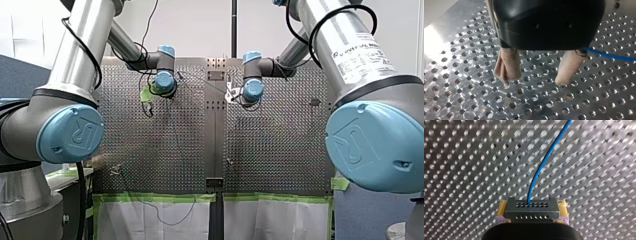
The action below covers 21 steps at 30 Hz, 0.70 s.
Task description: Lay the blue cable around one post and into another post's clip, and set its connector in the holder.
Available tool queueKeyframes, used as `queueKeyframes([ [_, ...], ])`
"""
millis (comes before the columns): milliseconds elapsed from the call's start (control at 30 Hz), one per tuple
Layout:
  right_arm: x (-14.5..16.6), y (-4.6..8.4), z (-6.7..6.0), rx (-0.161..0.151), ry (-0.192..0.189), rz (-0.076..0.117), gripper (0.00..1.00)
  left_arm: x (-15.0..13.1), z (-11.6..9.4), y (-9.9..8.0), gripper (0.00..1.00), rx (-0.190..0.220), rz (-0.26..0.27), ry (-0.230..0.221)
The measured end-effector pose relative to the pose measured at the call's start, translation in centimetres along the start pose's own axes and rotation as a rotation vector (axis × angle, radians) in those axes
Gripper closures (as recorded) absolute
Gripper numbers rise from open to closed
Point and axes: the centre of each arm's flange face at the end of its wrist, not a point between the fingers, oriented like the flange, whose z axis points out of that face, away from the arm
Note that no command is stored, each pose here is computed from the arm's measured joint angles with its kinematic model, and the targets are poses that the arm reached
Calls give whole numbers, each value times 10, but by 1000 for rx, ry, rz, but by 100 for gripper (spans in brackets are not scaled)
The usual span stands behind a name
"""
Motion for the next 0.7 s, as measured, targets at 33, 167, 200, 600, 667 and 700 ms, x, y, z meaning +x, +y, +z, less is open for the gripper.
queueKeyframes([
  [33, -5, 4, 1, -7, -2, 6, 94, 0, 0, 0, 0, 1, 0, 0],
  [167, -27, 19, 5, -29, -15, 22, 94, 1, -1, -2, 0, 3, 0, 1],
  [200, -33, 21, 6, -32, -21, 22, 94, 1, -1, -2, 0, 3, 0, 1],
  [600, -139, 38, 4, -82, -120, 0, 94, 1, -2, -2, 0, -1, 0, -2],
  [667, -157, 40, 2, -90, -136, -4, 94, 1, -1, -2, 0, -2, 0, -2],
  [700, -165, 41, 0, -93, -144, -6, 94, 1, -1, -2, 0, -2, 0, -2],
])
